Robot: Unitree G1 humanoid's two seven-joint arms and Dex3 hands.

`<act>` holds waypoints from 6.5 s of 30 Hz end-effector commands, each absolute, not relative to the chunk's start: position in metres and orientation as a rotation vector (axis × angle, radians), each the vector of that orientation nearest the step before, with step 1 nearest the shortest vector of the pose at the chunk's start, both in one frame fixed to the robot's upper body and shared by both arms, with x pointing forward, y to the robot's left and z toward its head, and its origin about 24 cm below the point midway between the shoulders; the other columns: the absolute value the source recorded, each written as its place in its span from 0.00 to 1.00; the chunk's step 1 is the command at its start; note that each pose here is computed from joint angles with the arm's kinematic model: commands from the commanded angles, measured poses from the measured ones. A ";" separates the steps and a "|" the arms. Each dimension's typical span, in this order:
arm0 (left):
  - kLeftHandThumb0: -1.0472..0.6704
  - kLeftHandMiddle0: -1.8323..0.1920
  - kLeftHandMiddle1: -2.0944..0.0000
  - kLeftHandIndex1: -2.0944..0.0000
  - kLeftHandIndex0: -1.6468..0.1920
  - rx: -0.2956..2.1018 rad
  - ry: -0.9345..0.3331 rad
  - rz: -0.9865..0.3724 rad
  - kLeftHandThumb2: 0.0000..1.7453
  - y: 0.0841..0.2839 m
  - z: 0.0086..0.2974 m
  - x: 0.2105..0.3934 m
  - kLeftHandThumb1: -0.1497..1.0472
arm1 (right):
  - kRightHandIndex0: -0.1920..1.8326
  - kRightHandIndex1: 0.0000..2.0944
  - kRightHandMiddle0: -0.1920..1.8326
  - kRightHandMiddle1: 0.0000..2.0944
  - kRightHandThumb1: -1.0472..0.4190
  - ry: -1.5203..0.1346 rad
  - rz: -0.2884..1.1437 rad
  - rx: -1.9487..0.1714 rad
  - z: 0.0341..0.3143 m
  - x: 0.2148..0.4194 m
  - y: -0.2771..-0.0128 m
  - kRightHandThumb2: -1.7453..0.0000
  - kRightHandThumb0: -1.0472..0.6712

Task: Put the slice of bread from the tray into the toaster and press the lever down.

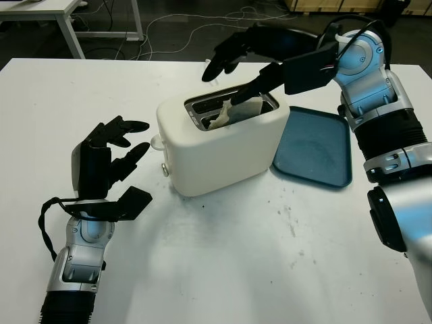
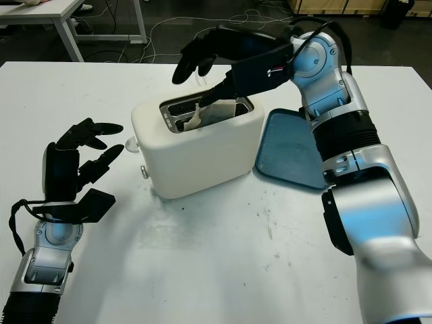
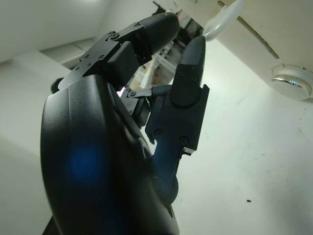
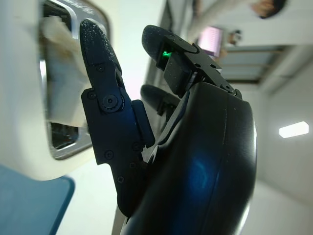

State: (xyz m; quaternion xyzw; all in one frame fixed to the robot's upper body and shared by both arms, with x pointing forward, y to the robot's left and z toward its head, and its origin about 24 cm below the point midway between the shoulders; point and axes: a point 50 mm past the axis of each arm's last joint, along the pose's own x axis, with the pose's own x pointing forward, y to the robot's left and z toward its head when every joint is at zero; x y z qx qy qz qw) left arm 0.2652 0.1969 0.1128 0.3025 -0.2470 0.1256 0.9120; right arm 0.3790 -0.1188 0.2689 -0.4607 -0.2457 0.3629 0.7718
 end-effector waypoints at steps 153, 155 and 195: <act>0.42 0.48 0.43 0.99 0.28 1.263 -0.597 -0.323 0.10 0.201 0.169 0.285 0.89 | 0.52 0.44 0.63 0.00 0.09 -0.413 -0.096 -0.522 0.087 0.280 -0.209 0.89 0.47; 0.42 0.48 0.44 0.99 0.28 1.261 -0.604 -0.325 0.10 0.200 0.170 0.284 0.89 | 0.52 0.44 0.63 0.00 0.09 -0.414 -0.094 -0.522 0.087 0.280 -0.209 0.89 0.47; 0.49 0.53 0.43 1.00 0.29 0.905 -0.312 -0.383 0.13 0.161 0.063 0.294 0.89 | 0.53 0.45 0.63 0.00 0.09 -0.416 -0.090 -0.533 0.090 0.271 -0.216 0.89 0.47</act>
